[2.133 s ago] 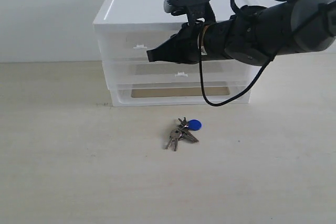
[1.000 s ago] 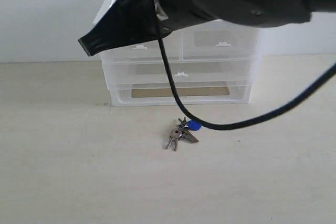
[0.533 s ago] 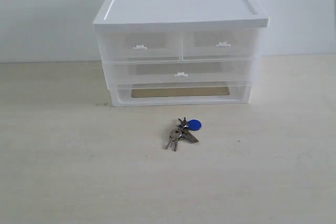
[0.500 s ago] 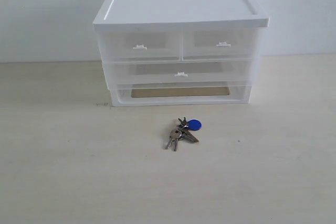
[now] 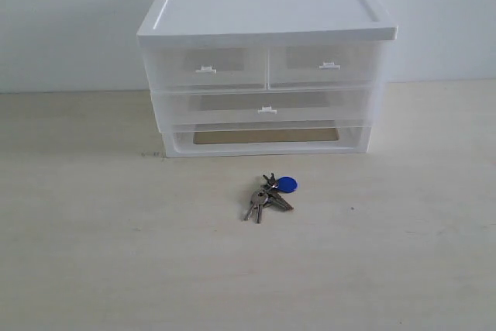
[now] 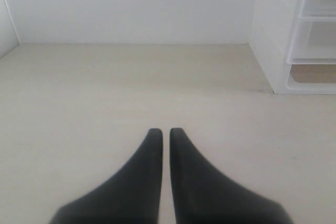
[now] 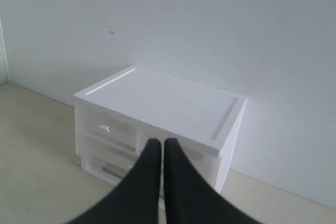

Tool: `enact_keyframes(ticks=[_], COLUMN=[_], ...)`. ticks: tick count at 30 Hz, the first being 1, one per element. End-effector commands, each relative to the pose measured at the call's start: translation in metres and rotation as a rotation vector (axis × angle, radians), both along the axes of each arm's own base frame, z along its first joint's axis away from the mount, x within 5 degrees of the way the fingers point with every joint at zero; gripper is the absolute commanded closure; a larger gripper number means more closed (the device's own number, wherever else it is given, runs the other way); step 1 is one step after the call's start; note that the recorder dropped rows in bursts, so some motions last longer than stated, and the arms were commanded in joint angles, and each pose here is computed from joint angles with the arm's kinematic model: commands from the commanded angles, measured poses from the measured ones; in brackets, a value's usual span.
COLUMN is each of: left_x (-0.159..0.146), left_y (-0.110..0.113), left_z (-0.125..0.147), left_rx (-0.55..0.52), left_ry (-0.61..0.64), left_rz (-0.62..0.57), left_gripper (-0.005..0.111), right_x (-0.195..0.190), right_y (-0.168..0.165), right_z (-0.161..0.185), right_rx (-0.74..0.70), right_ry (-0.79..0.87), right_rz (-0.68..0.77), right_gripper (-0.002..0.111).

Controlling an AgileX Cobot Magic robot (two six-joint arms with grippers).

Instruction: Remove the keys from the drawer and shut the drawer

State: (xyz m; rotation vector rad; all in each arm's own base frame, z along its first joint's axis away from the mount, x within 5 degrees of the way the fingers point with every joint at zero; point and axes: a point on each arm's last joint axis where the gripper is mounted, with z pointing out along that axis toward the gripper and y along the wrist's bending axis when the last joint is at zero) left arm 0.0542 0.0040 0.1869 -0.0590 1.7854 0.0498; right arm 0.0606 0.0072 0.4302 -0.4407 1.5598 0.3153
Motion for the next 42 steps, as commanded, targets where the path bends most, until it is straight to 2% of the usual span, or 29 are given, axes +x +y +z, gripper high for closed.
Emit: enact_keyframes(ticks=[1,7,13,32,38,42], left_x=[0.0,0.0,0.0,0.0,0.0,0.0], left_y=[0.0,0.0,0.0,0.0,0.0,0.0], left_z=[-0.001,-0.001,-0.001,-0.001,-0.001,-0.001], left_rx=[-0.013,-0.013,-0.013,-0.013,-0.013,-0.013], left_ry=[-0.003,-0.003,-0.003,-0.003,-0.003,-0.003], left_rz=[0.006,0.006,0.006,0.006,0.006,0.006], left_gripper=[0.102,0.102,0.102,0.102,0.102,0.102], right_x=[-0.016,-0.033,-0.04,-0.04,-0.052,-0.069], right_y=[-0.028,-0.06,-0.072,-0.072,-0.071,-0.065], right_z=[-0.006,-0.013,-0.016,-0.017,-0.018,-0.024], right_rx=[0.08,0.176,0.213,0.218,0.242,0.326], right_ry=[-0.007,0.003,-0.015,-0.004,0.014,0.078], right_rz=[-0.007,-0.015,-0.018,-0.012,-0.129,-0.179], right_gripper=[0.108,0.108,0.108,0.108,0.108,0.108])
